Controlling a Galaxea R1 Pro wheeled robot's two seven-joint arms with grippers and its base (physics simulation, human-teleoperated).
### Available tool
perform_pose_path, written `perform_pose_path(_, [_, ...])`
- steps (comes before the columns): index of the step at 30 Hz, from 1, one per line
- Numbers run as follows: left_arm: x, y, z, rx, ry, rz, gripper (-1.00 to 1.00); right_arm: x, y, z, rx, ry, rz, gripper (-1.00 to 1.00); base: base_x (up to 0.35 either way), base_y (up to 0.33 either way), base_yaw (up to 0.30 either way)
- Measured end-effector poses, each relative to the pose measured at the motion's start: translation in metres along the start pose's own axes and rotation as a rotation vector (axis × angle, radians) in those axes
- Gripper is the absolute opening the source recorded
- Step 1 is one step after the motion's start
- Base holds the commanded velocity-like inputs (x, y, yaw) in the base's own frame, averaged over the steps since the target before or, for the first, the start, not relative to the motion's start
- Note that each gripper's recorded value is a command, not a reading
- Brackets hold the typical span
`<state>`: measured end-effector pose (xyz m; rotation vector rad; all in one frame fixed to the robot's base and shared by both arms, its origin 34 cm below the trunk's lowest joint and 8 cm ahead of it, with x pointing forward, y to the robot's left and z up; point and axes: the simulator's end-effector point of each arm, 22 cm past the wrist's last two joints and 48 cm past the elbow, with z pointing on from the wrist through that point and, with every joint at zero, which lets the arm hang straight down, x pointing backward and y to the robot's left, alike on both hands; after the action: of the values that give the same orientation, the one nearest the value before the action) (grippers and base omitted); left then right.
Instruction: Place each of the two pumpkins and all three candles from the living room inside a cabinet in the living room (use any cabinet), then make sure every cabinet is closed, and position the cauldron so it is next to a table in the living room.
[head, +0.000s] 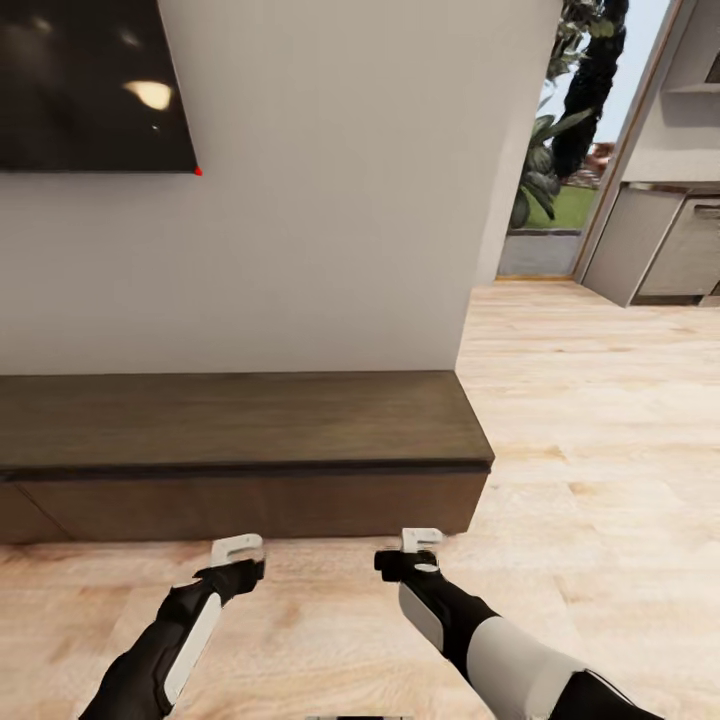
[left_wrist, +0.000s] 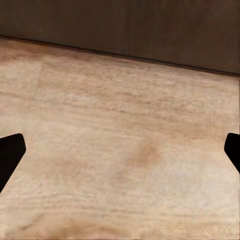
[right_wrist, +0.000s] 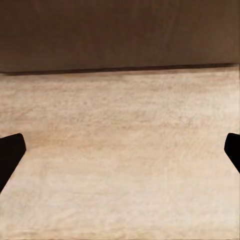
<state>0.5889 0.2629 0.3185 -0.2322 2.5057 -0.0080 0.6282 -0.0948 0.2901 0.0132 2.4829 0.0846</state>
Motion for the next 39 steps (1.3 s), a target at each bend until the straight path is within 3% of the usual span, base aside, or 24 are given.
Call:
perform_pose_path(2, [-0.004,0.001,-0.012,0.008,0.069,0.005,1.00,-0.001,0.008,-0.004,-0.025,0.065,0.037,1.00,-0.019,0.000,0.000])
perform_pose_path(6, [-0.021,0.011,-0.035,0.010,0.112,-0.020,1.00,-0.007,0.017,-0.017,-0.066,0.165,0.088,1.00,-0.006,0.000,0.000])
perform_pose_path(17, [-0.040,0.017,-0.054,0.014,0.094,-0.049,1.00,-0.024,0.023,-0.036,-0.076,0.171,0.087,1.00,0.000,0.000,0.000])
perform_pose_path(25, [-0.031,0.013,-0.070,0.017,0.201,-0.027,1.00,-0.029,0.028,-0.051,-0.088,0.233,0.070,1.00,0.000,0.000,0.000])
perform_pose_path(35, [-0.047,0.011,-0.085,0.017,0.209,-0.026,1.00,-0.039,0.029,-0.067,-0.089,0.269,0.055,1.00,0.000,0.000,0.000])
perform_pose_path(39, [-0.053,0.011,-0.091,0.016,0.212,-0.025,1.00,-0.034,0.029,-0.076,-0.090,0.325,0.028,1.00,0.000,0.000,0.000])
